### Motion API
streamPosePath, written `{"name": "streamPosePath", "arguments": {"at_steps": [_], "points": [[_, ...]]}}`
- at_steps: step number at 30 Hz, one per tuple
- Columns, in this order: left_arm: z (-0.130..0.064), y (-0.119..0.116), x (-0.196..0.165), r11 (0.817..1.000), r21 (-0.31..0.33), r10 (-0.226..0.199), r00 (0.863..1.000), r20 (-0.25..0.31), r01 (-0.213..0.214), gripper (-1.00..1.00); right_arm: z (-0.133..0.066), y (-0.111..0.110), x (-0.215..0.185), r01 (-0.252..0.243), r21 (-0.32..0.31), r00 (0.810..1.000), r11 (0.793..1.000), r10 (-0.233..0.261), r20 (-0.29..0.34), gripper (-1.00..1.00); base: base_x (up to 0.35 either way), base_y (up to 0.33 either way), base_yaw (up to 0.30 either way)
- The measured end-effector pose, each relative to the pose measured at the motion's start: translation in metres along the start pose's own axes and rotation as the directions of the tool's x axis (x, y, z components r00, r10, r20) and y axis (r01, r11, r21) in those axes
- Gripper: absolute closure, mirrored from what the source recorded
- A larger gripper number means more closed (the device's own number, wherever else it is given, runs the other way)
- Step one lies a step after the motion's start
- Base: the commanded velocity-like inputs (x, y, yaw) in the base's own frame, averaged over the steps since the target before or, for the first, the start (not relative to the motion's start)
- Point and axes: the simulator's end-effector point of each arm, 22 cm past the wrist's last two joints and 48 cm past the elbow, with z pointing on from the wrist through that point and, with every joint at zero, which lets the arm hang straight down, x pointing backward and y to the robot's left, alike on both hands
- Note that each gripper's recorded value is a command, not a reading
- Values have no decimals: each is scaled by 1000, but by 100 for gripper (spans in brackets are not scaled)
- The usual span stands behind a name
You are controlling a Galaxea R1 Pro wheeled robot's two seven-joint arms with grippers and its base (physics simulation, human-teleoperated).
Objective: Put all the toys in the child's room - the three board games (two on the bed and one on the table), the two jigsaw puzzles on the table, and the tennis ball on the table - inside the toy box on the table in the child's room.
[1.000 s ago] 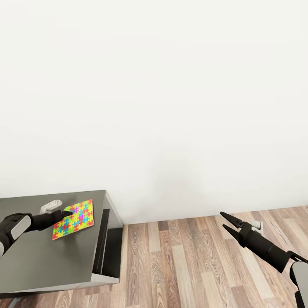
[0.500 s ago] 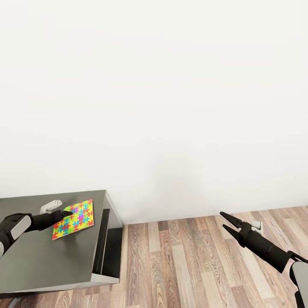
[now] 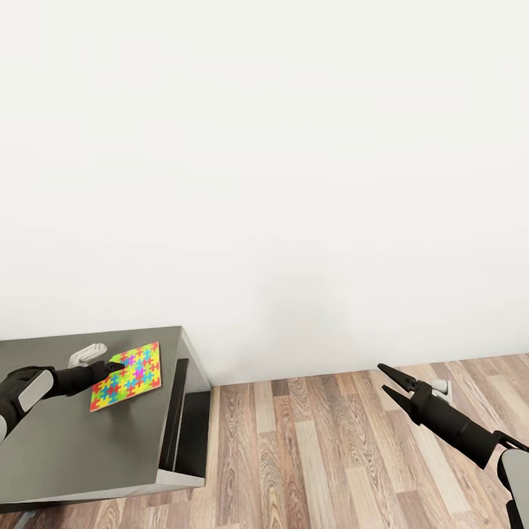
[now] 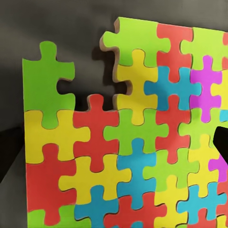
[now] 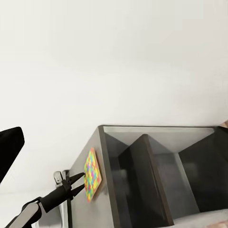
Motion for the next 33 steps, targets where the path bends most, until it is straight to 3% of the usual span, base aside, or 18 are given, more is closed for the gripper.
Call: {"name": "streamPosePath", "arguments": {"at_steps": [12,33], "points": [[-2,-1,-2,1000,2,0,1000,4,0,-100,-1,2,-1,2,-3,1000,1000,-2,2,-100,-69,-24,-6],[-8,-5,-8,1000,8,2,1000,18,-2,-100,-3,6,-2,4,-11,1000,1000,-4,7,-100,-2,-22,-94]]}}
